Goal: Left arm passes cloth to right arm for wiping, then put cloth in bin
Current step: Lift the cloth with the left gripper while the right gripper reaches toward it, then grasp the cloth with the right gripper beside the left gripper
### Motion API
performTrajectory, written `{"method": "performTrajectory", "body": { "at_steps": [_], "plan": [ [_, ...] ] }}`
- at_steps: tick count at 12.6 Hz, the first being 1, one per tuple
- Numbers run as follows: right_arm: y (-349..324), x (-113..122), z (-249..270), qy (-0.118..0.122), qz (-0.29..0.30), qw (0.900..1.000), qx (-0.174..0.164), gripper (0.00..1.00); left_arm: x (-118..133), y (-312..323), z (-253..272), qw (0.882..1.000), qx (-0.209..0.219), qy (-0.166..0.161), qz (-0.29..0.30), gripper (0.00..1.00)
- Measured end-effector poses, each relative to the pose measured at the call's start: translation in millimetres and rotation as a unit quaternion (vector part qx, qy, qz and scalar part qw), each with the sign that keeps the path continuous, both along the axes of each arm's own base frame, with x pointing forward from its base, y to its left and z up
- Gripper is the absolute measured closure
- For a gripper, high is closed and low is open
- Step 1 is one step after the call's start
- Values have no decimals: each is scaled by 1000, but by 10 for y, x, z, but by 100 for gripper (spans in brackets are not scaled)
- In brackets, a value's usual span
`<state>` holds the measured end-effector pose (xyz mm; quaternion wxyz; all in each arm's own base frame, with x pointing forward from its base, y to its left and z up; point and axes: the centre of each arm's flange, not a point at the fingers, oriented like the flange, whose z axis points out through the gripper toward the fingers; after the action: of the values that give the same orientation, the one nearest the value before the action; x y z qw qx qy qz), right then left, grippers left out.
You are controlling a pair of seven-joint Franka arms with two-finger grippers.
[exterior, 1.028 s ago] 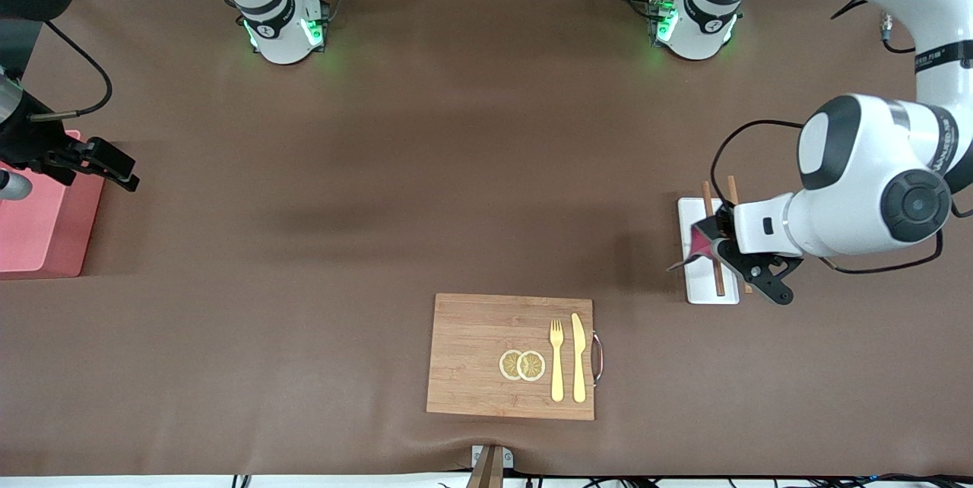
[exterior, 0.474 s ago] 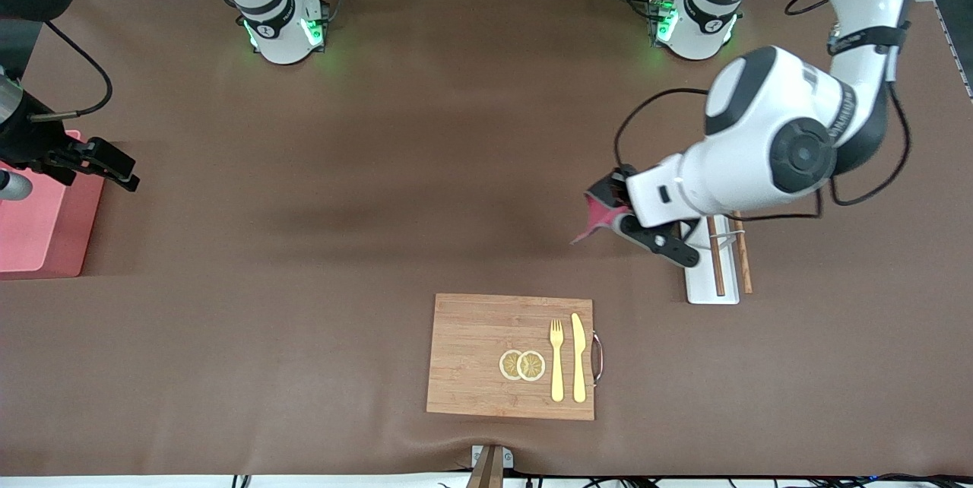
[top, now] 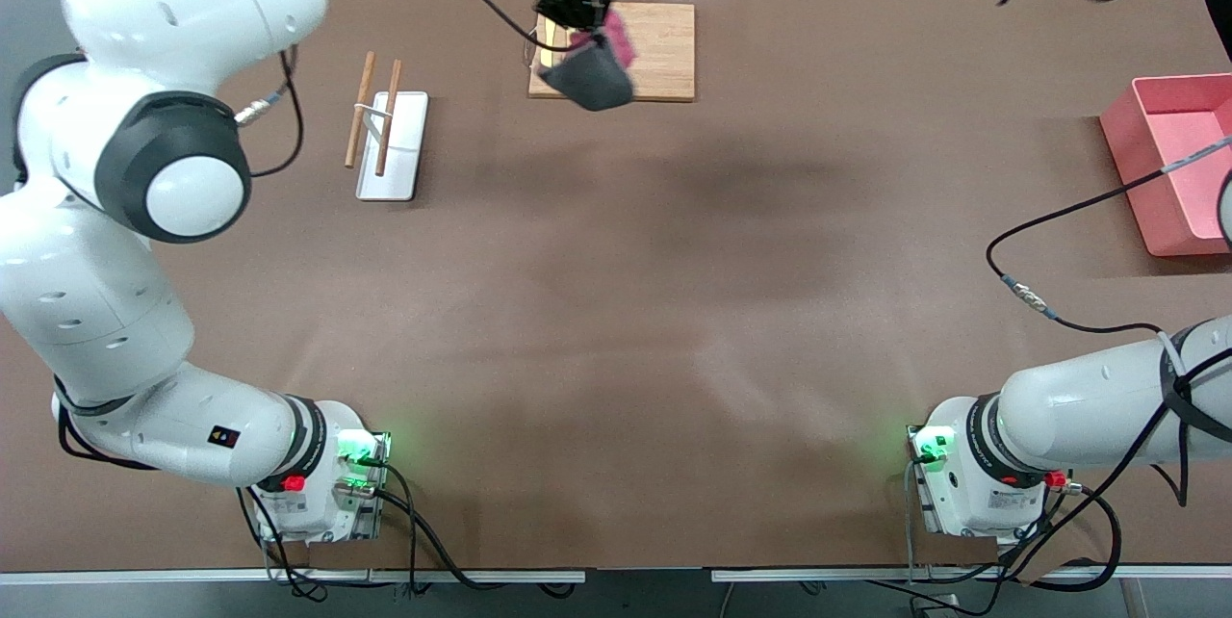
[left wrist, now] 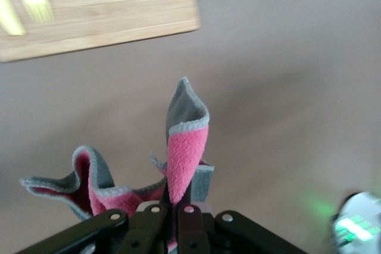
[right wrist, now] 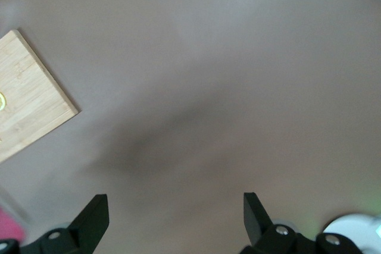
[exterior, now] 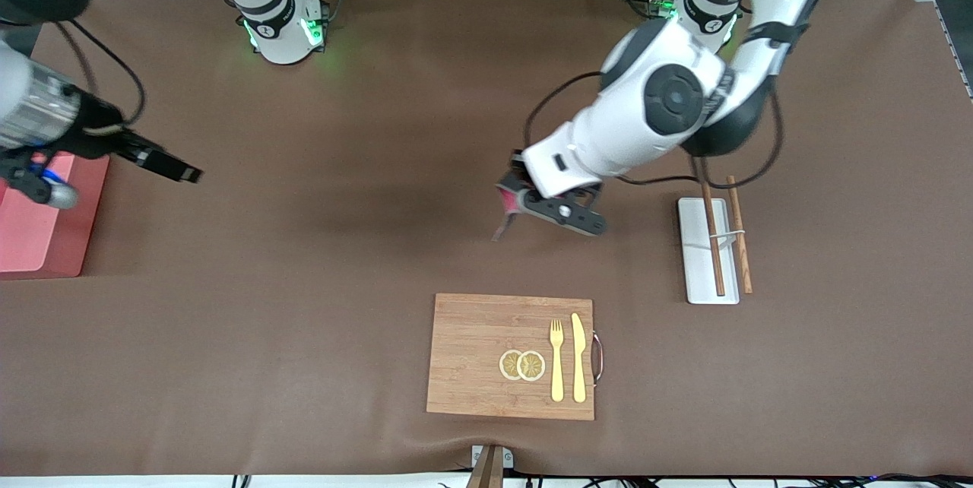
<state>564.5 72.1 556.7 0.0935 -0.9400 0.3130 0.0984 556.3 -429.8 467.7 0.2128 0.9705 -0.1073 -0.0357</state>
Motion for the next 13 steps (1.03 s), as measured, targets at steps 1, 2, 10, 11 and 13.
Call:
{"method": "performTrajectory", "body": {
  "at_steps": [1,2,10,11,13],
  "plan": [
    [236,13,-116,26,-35,999,6,0,-74,-208,-16,1000,-18,-2,20,96],
    [438,26,-233,55,-73,996,19,0,-155,-411,-46,999,-32,-4,41,96],
    [1379,122,-983,227,-242,939,94,0,-539,-1184,266,971,-146,-34,187,96],
    [1460,144,-1044,237,-258,931,100,0,-536,-1193,303,968,-155,-36,196,96],
    [1593,130,-1079,247,-270,925,102,0,-543,-1213,359,964,-165,-37,206,96]
  ]
}}
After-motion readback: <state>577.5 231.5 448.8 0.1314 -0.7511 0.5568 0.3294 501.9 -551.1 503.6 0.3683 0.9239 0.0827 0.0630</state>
